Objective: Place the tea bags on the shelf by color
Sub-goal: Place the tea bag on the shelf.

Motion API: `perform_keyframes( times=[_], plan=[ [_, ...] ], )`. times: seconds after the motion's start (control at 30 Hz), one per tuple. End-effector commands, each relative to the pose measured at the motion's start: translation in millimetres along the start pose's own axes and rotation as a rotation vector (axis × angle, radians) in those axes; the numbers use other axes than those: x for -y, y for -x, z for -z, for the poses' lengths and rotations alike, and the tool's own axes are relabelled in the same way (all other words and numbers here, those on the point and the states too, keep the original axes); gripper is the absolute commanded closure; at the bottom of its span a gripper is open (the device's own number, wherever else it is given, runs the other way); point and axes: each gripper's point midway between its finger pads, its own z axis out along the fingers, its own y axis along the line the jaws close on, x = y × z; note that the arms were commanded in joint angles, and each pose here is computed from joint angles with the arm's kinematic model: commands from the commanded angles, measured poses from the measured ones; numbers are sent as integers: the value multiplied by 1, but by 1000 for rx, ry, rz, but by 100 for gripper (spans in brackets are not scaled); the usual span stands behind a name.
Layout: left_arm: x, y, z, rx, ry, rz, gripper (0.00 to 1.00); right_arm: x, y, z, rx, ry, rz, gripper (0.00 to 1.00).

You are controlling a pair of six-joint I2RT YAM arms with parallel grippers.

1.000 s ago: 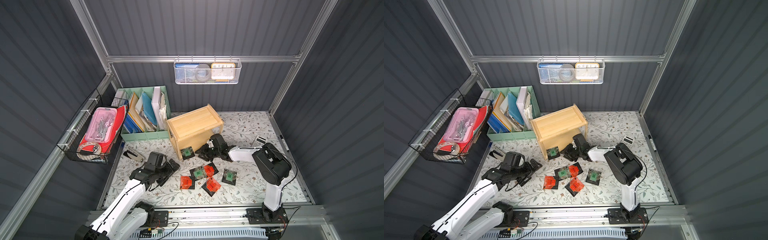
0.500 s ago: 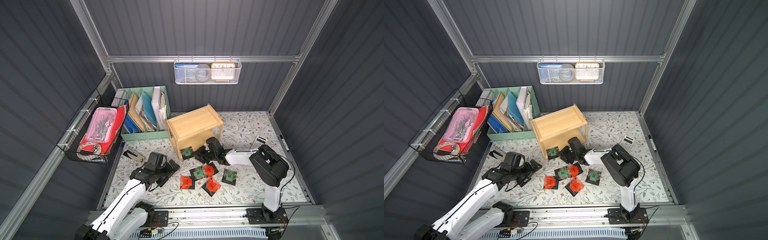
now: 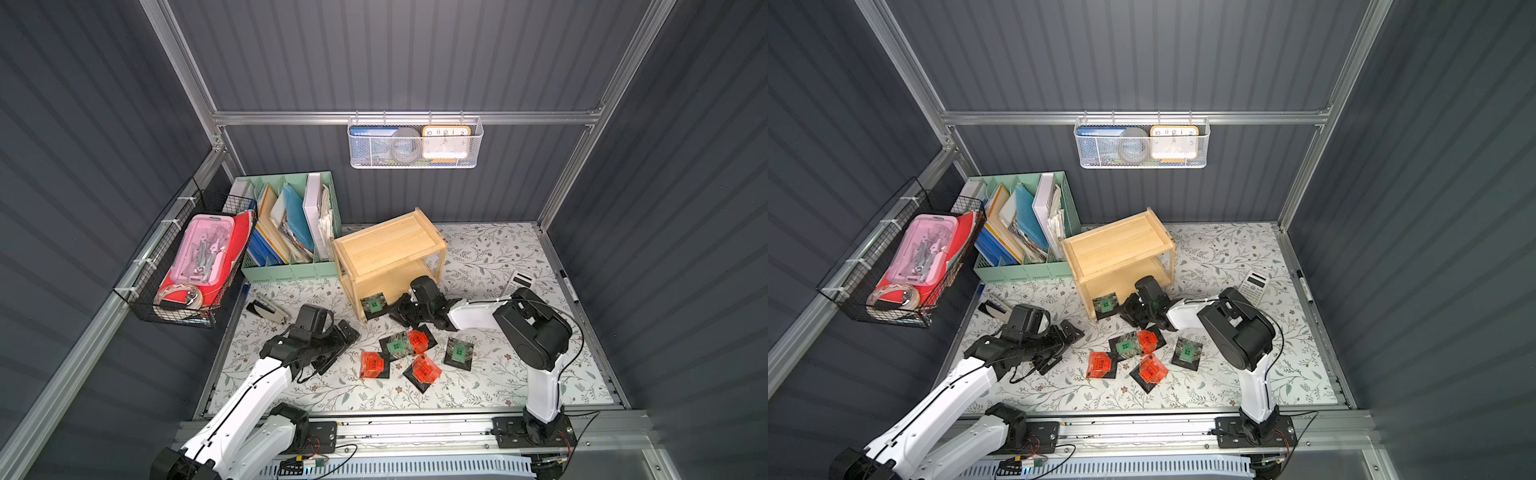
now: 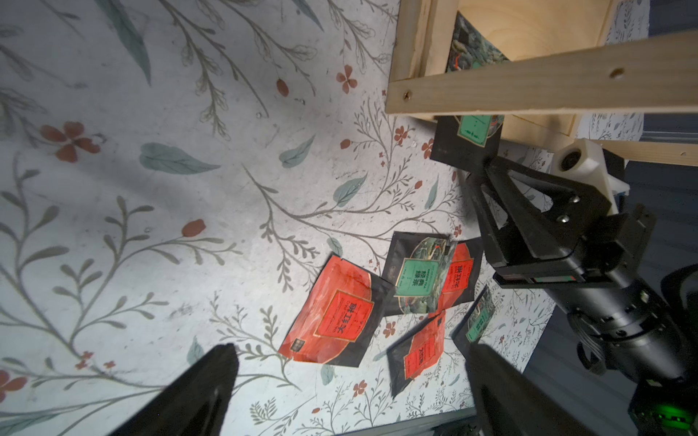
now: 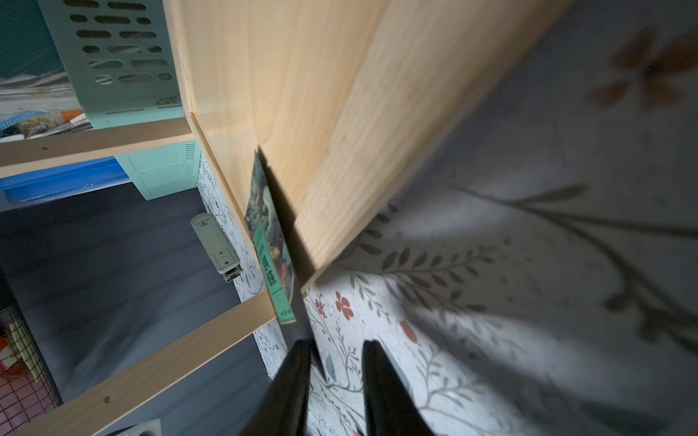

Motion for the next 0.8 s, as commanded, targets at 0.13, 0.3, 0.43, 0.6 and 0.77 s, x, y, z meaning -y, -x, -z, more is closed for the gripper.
perform_keyframes(
  times=[0.13, 0.3, 0.43, 0.6, 0.77],
  plan=[
    [2, -2, 4, -12, 10, -28, 0, 1, 7, -9, 14, 1, 12, 77],
    [2, -2, 3, -17, 14, -33, 0, -1, 10, -8, 21, 8, 21, 88],
    [3, -1, 3, -18, 14, -36, 0, -3, 11, -6, 29, 8, 41, 94],
    [4, -1, 1, -21, 13, -38, 0, -9, 11, -1, 35, 17, 83, 99],
    [6, 1, 1, -14, 10, -40, 0, -17, 8, 4, 30, 30, 141, 100]
  ],
)
